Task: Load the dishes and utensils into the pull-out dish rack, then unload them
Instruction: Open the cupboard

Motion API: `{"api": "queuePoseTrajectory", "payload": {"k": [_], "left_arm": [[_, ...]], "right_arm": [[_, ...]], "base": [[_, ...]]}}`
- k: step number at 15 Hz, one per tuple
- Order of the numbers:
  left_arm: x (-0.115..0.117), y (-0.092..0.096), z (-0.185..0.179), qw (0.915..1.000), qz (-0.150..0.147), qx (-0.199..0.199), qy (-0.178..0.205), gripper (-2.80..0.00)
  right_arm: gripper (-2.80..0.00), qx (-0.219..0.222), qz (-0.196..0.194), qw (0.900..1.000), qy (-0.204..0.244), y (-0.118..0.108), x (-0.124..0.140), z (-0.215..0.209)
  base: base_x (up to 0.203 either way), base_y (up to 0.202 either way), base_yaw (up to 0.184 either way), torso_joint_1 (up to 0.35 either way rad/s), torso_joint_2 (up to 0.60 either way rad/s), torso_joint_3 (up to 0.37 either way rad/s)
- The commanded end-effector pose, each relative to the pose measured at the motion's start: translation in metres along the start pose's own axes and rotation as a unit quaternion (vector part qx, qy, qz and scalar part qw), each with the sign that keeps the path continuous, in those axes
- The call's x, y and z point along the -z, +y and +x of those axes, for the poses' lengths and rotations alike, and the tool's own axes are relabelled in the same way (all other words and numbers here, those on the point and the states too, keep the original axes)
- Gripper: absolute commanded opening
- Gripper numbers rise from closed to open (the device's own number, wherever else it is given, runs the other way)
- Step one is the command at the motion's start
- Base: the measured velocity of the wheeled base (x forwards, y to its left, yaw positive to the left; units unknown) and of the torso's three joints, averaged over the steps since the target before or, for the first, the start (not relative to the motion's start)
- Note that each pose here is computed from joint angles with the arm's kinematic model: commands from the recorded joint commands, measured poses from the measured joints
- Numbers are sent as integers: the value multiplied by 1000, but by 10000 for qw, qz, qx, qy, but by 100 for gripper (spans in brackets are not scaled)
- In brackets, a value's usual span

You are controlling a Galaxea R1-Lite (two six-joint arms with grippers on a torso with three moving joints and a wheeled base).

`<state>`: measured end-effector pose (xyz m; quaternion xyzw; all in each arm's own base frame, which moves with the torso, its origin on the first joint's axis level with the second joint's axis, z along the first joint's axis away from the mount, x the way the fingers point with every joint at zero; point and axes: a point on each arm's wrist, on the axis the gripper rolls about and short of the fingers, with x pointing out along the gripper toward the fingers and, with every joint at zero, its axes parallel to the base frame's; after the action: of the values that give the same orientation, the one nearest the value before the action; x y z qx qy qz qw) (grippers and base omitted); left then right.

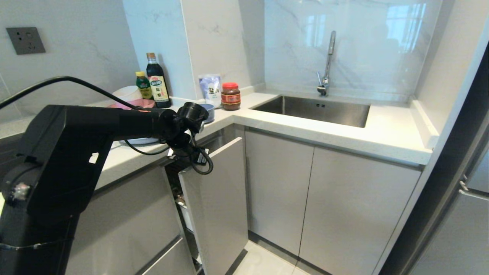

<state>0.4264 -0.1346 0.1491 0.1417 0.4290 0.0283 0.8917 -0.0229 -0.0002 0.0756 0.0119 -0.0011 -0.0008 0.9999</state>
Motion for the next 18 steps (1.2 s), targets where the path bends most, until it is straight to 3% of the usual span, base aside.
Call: {"api": "queuePoseTrajectory", "payload": {"k": [1,4,9,15,18], "left_arm": [[1,-5,-3,10000,61,44,14,-280],[2,-12,-6,9998,122,165,11,-280],[8,-32,-23,9966,281,732,244,-280],[14,-59,-43,9896,342,1358,328,-280],[18,-74,-58,9818,352,1831,355,-280]], "right_arm": [[-280,-1,-4,10000,-12,0,0,0],[-280,-1,3,10000,-12,0,0,0],[-280,-4,-2,10000,-12,0,0,0],[-280,-1,-3,10000,-12,0,0,0],[-280,-1,-4,10000,-12,0,0,0]], "base": [[0,0,0,0,0,0],[0,0,0,0,0,0],[0,0,0,0,0,0],[0,0,0,0,0,0],[0,0,0,0,0,0]]}}
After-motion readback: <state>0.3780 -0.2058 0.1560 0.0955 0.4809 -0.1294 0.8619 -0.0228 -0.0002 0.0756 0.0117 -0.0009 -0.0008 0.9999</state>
